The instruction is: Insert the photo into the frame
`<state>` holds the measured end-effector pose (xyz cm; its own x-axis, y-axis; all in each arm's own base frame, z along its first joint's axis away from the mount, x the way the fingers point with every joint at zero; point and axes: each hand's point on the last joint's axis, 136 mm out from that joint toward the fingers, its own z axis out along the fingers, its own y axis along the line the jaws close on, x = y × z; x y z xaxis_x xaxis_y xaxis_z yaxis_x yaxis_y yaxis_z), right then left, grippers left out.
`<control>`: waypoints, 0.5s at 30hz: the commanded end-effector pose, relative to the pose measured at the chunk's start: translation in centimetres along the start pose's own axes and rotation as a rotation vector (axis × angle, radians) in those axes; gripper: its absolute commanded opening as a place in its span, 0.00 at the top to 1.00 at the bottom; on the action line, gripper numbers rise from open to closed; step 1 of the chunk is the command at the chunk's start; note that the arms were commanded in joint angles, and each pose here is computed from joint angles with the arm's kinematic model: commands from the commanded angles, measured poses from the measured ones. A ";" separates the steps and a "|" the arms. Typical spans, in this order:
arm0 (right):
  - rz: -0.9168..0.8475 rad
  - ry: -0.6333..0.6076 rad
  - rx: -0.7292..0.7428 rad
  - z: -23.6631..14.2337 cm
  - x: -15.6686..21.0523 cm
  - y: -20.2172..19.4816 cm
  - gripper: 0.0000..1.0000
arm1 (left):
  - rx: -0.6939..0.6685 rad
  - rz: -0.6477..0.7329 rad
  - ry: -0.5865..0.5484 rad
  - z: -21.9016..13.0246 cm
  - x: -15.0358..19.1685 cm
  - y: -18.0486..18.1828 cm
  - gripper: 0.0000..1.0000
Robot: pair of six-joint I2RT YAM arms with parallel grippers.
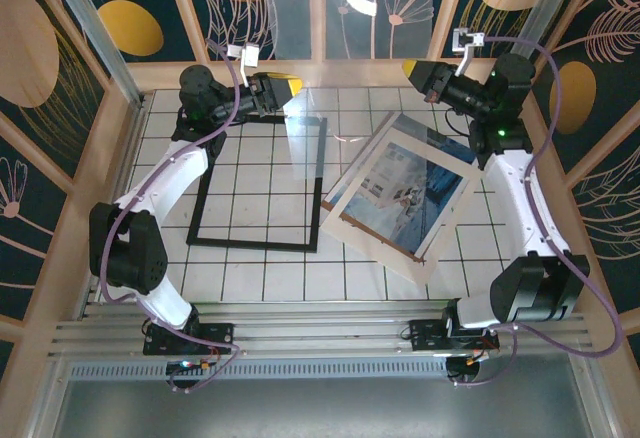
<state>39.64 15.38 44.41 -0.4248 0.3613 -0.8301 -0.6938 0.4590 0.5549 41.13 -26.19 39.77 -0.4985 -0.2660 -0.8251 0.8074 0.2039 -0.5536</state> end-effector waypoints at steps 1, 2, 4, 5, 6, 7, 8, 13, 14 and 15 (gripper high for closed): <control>-0.005 -0.036 -0.075 -0.3 -0.8 1.9 1.00 | 0.034 0.044 -0.009 -0.3 -0.8 -1.4 0.63; -0.001 -0.039 -0.074 -0.3 -0.8 1.9 1.00 | 0.032 0.042 -0.009 -0.3 -0.8 -1.3 0.64; 0.004 -0.040 -0.073 -0.3 -0.7 1.8 1.00 | 0.032 0.040 -0.009 -0.2 -0.8 -1.3 0.68; 0.008 -0.041 -0.072 -0.3 -0.7 1.7 1.00 | 0.032 0.040 -0.009 -0.2 -0.7 -1.2 0.70; 0.012 -0.043 -0.071 -0.4 -0.6 1.7 1.00 | 0.032 0.041 -0.009 -0.2 -0.8 -1.2 0.71; 0.013 -0.045 -0.071 -0.4 -0.6 1.6 1.00 | 0.029 0.041 -0.012 -0.3 -0.8 -1.2 0.73; 0.017 -0.046 -0.069 -0.4 -0.5 1.5 1.00 | 0.024 0.042 -0.013 -0.3 -0.8 -1.1 0.76; 0.047 -0.056 -0.028 -0.6 0.6 0.2 1.00 | -0.033 0.039 -0.009 -0.4 -0.7 -0.1 0.98; 0.061 -0.053 -0.006 -0.7 1.3 -0.4 1.00 | -0.066 0.029 -0.003 -0.4 -0.3 0.5 1.00; 0.081 -0.047 0.021 -0.7 2.2 -1.2 0.94 | -0.101 0.015 0.000 -0.6 0.1 1.2 1.00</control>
<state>39.98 15.21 42.12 -0.4699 0.4180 -0.7774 -0.6526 0.4286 0.6249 41.61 -26.08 38.85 -0.5111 -0.2580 -0.8199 0.7897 0.2357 -0.5664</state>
